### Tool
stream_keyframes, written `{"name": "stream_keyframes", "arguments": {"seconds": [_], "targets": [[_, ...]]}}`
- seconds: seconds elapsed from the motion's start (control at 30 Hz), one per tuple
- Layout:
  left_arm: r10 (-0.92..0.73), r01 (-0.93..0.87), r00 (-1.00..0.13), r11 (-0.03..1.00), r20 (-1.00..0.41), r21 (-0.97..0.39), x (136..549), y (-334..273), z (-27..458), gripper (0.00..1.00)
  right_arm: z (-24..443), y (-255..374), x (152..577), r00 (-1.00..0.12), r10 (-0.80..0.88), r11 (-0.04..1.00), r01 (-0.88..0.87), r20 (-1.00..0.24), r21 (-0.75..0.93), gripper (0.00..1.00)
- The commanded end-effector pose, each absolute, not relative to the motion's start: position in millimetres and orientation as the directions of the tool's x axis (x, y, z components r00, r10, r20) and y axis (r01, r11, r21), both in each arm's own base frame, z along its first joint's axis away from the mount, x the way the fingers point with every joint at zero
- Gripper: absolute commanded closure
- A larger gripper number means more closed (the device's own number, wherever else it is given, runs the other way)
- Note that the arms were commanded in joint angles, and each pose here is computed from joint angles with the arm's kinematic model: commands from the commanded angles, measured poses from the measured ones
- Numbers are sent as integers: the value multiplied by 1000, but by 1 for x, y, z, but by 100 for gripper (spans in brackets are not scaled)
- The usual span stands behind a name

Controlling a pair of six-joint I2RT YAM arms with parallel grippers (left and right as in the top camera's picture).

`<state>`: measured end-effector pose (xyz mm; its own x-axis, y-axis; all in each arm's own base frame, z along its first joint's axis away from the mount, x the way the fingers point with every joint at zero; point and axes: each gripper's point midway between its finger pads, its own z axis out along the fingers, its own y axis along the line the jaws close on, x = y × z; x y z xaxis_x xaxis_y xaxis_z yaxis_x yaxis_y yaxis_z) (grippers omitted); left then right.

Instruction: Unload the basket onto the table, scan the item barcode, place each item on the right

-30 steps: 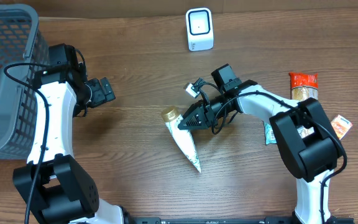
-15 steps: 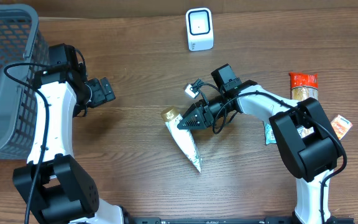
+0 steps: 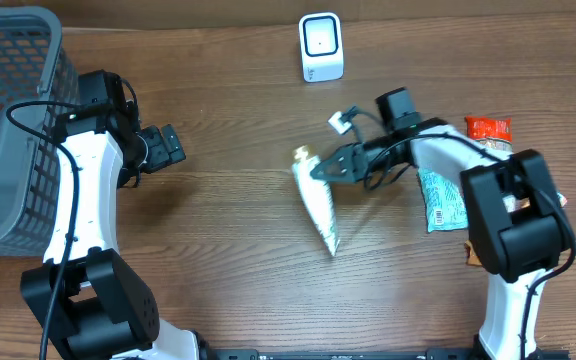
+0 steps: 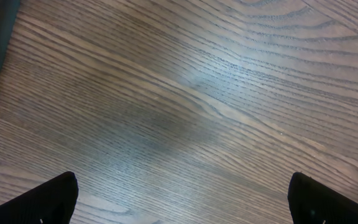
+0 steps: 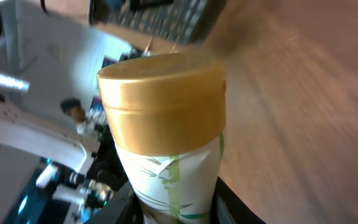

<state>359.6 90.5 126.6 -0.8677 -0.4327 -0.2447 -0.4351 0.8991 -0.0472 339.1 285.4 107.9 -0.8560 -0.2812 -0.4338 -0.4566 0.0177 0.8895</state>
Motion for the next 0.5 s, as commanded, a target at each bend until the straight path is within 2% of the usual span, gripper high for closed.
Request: {"name": "stream_keyframes", "arguments": {"seconds": [0.0,0.2,0.33,0.37,0.47], "targets": [[-458,-463,-856,885,-238,-39,359,94,123,0,108,271,347,-875,-247,37,-438,-416,898,67],[-458,-463,-856,885,-238,-39,359,94,123,0,77,258,350,-880,-237,151,-453,-413,879,67],[-458,-463,-856,885,-238,-39,359,94,123,0,74,259,348,-880,-242,157,-451,-409,878,67],[-458,-463,-856,885,-238,-39,359,94,123,0,74,261,346,-879,-247,154,-452,-409,878,64],[-458,-463,-856,885,-238,-39,359,94,123,0,74,266,342,-875,-260,148,-454,-409,878,46]]}}
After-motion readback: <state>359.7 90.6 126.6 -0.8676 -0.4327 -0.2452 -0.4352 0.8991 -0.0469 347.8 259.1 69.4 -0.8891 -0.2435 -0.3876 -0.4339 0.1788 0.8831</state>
